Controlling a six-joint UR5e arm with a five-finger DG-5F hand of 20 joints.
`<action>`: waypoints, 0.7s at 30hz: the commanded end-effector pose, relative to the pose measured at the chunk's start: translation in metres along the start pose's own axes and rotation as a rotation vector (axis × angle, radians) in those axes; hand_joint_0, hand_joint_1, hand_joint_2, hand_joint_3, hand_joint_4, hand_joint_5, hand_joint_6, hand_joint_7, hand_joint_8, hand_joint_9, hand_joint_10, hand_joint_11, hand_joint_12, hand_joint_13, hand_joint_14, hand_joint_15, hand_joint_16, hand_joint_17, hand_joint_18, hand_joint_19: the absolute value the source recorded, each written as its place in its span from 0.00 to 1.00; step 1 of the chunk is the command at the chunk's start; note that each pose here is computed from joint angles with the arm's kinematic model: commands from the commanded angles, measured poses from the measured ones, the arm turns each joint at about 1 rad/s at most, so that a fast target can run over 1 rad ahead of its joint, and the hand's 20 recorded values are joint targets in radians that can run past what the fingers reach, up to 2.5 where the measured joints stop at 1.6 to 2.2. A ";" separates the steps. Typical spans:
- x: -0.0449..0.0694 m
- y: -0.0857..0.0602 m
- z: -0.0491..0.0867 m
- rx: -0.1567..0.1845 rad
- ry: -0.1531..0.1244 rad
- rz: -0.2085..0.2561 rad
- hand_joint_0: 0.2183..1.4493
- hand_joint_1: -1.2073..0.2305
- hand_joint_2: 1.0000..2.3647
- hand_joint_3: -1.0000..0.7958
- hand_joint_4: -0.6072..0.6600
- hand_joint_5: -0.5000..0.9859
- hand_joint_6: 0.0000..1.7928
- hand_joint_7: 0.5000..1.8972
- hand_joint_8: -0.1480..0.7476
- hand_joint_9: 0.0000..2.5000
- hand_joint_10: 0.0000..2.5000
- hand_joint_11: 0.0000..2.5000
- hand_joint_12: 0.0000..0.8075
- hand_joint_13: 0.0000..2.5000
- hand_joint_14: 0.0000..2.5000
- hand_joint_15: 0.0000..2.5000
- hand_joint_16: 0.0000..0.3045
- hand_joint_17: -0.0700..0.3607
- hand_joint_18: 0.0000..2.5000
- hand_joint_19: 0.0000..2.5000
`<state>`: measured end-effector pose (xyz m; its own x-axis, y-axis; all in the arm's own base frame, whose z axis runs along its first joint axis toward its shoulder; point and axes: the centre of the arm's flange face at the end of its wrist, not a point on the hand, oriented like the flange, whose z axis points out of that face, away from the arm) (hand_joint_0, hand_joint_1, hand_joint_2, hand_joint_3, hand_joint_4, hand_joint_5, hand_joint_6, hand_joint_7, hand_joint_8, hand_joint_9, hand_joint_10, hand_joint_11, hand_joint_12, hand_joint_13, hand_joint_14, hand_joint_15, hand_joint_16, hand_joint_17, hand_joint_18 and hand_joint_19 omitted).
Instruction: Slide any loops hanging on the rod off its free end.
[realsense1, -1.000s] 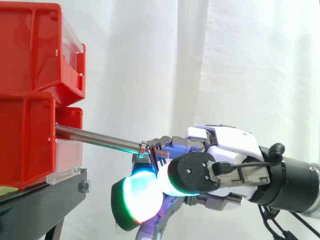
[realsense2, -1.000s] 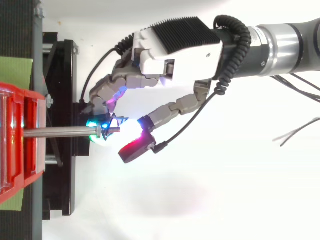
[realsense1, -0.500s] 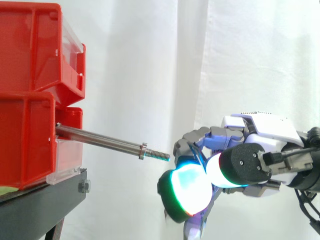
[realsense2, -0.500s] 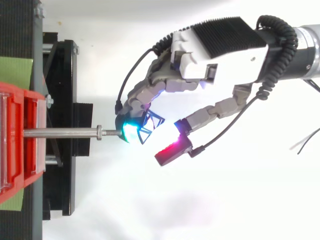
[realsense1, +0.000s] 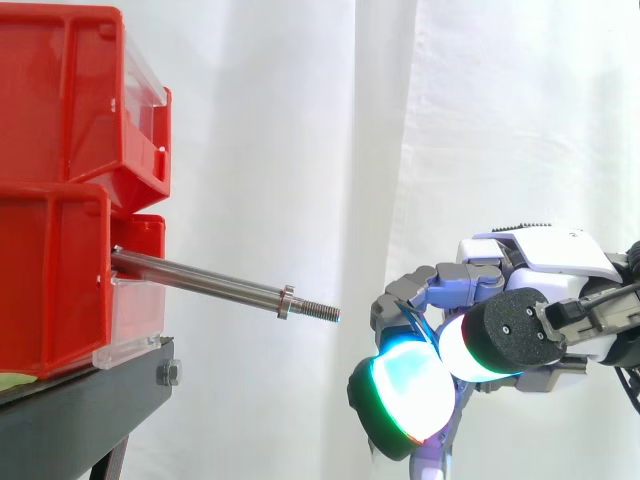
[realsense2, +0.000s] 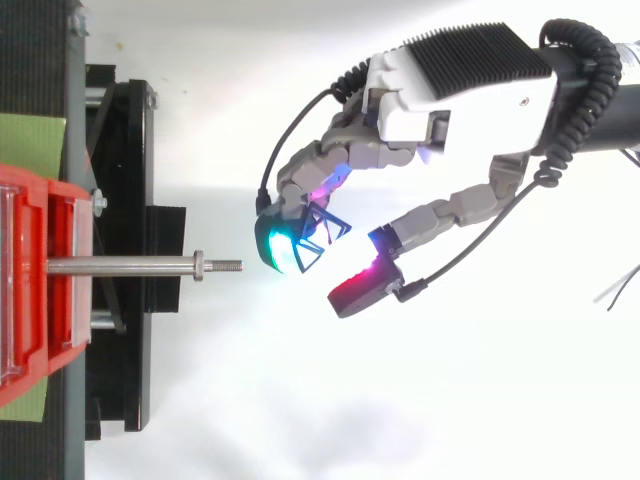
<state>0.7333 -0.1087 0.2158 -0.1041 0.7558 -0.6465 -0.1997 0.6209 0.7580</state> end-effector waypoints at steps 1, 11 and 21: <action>-0.004 0.005 -0.004 0.036 0.002 0.041 0.33 0.35 0.02 0.45 0.57 0.20 0.48 0.26 0.49 0.34 0.00 0.10 0.36 0.40 0.00 0.10 0.14 0.39 0.39 0.17; -0.011 0.012 -0.012 0.116 -0.009 0.148 0.34 0.32 0.01 0.40 0.57 0.20 0.48 0.27 0.48 0.34 0.00 0.10 0.35 0.40 0.00 0.10 0.14 0.39 0.39 0.17; -0.020 0.024 -0.017 0.141 -0.009 0.172 0.34 0.32 0.01 0.37 0.56 0.20 0.48 0.27 0.48 0.34 0.00 0.10 0.35 0.40 0.00 0.10 0.14 0.39 0.39 0.17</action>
<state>0.7158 -0.1130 0.2418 -0.1152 0.8538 -0.5076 -0.0470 0.5057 0.8614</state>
